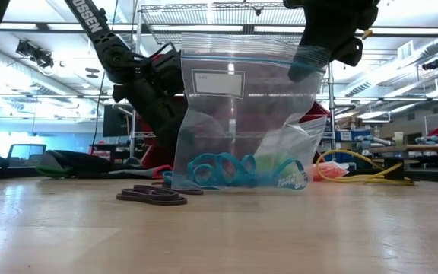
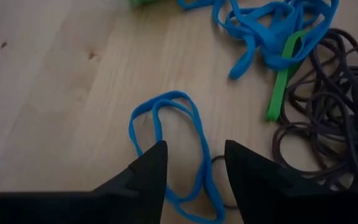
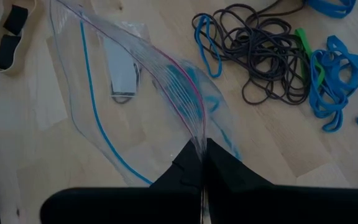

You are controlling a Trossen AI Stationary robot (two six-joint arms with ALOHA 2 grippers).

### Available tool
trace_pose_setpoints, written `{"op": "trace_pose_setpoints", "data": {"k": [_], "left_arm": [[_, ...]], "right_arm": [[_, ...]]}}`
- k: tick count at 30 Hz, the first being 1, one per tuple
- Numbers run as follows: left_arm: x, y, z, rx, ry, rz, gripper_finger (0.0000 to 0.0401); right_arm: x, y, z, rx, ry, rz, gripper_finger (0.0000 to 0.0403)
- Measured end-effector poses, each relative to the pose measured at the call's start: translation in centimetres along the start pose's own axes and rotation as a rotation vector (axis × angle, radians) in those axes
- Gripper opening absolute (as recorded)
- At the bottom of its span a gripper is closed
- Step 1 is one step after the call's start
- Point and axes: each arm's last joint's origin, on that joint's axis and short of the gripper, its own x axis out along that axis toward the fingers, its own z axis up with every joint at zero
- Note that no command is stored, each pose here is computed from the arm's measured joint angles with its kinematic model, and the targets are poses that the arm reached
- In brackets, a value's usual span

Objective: Sort rubber bands
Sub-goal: Put the blue rubber band into the transparent zip bag

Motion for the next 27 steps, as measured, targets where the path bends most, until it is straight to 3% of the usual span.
{"op": "trace_pose_setpoints", "data": {"k": [9, 14, 18, 23, 27], "left_arm": [[0.0, 0.0, -0.1, 0.03, 0.015, 0.001, 0.0166], [0.2, 0.2, -0.7, 0.054, 0.066, 0.072, 0.0154], [0.5, 0.1, -0.9, 0.082, 0.084, 0.067, 0.0109], [0.0, 0.1, -0.5, 0.07, 0.073, 0.067, 0.0015], [-1.7, 0.0, 1.1, 0.054, 0.039, 0.072, 0.0012]], "right_arm": [[0.0, 0.0, 0.1, 0.003, -0.003, 0.002, 0.0], [0.0, 0.0, 0.1, 0.002, -0.003, 0.002, 0.0], [0.0, 0.0, 0.1, 0.003, -0.003, 0.002, 0.0], [0.0, 0.0, 0.1, 0.002, -0.003, 0.002, 0.0], [0.0, 0.0, 0.1, 0.002, -0.003, 0.001, 0.0]]}}
